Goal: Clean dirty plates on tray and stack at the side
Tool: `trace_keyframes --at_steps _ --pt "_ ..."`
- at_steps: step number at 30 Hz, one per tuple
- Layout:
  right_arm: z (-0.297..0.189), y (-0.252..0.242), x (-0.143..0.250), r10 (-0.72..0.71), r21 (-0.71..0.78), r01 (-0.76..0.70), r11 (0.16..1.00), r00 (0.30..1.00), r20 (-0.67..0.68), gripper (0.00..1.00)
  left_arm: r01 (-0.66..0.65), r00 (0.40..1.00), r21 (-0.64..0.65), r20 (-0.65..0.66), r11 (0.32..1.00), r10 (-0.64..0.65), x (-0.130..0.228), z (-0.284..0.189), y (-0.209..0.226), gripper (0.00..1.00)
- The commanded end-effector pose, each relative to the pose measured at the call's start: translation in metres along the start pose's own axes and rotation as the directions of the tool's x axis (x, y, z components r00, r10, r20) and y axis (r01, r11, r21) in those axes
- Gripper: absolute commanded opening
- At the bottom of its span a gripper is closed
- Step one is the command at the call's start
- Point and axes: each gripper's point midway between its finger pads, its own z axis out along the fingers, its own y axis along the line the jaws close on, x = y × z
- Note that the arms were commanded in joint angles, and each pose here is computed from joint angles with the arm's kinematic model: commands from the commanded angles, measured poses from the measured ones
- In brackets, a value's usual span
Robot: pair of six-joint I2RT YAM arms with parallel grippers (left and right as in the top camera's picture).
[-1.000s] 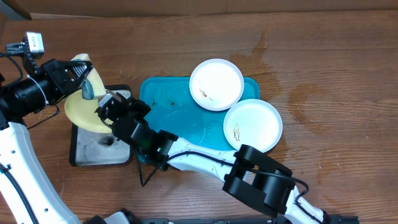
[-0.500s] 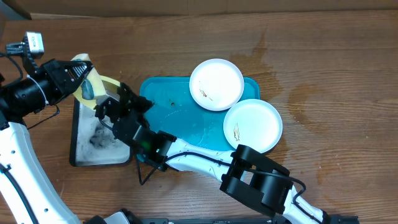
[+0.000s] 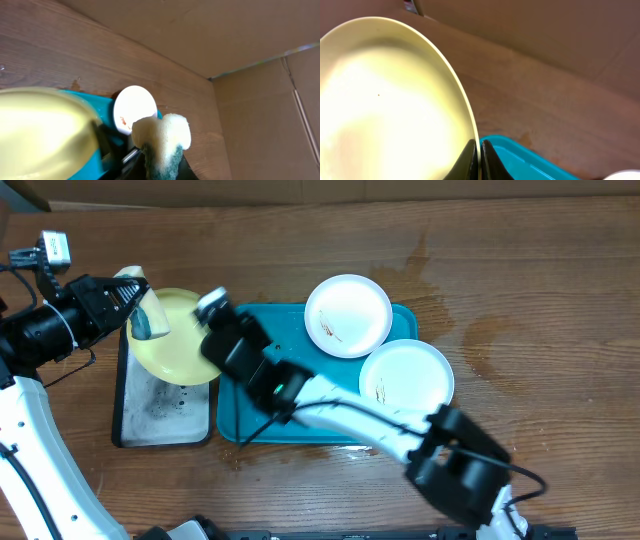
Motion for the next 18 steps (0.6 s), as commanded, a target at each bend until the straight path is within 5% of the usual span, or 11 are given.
trace_keyframes --at_steps 1,9,18 --pt "-0.009 -0.019 -0.025 0.299 -0.173 -0.312 0.934 0.949 -0.098 0.04 -0.008 1.0 -0.039 0.021 0.999 0.009 -0.006 -0.004 0.002 0.04" --pt "-0.009 -0.154 0.002 0.489 0.025 -0.503 0.864 0.827 -0.277 0.04 -0.01 0.999 -0.09 0.029 0.996 0.013 -0.008 -0.005 0.011 0.04" --pt "-0.079 -0.347 0.03 0.711 0.382 -0.61 0.694 0.667 -0.225 0.04 -0.008 0.999 -0.13 0.031 0.992 0.013 -0.008 -0.005 0.018 0.04"
